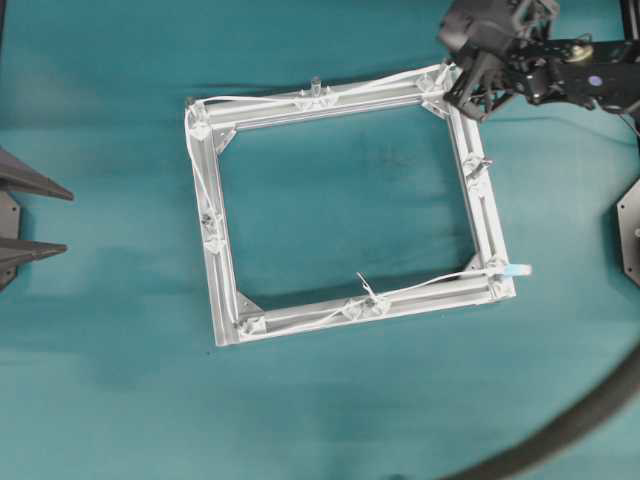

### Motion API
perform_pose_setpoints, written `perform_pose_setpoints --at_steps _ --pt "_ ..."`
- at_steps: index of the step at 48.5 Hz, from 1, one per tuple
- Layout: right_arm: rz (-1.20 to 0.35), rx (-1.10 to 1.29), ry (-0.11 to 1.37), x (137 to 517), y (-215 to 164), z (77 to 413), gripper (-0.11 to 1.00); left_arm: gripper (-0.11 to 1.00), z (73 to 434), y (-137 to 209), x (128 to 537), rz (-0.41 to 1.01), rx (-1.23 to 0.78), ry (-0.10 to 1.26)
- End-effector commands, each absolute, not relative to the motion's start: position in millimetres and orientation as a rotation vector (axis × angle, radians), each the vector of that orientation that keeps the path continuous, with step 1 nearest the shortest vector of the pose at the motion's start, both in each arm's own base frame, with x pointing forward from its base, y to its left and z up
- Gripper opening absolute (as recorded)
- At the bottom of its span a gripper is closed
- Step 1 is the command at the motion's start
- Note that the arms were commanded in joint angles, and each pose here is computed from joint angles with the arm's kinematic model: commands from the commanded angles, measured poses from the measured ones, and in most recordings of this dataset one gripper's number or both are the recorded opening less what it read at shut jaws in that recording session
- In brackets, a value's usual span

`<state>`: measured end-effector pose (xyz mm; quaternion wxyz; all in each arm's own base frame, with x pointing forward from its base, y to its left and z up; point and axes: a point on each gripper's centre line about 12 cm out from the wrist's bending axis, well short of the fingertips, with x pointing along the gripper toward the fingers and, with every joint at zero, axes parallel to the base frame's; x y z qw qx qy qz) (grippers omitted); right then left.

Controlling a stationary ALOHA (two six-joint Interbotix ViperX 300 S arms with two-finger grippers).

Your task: Move the cable alternately left and right between 8 pins so it hooks onto each one.

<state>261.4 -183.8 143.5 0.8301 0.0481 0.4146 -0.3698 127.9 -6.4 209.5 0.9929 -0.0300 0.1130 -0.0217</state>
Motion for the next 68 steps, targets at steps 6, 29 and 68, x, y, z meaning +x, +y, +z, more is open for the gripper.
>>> perform_pose_setpoints --at_steps 6,29,68 --pt "-0.889 0.393 0.76 263 -175 155 0.16 0.75 214 -7 130 -0.046 -0.06 0.224" --pt "-1.098 1.017 0.594 275 -164 148 0.16 0.75 214 -7 130 -0.046 -0.061 0.224" --pt "-1.053 1.114 0.633 274 -138 134 0.16 0.75 214 -7 130 -0.046 -0.061 0.225"
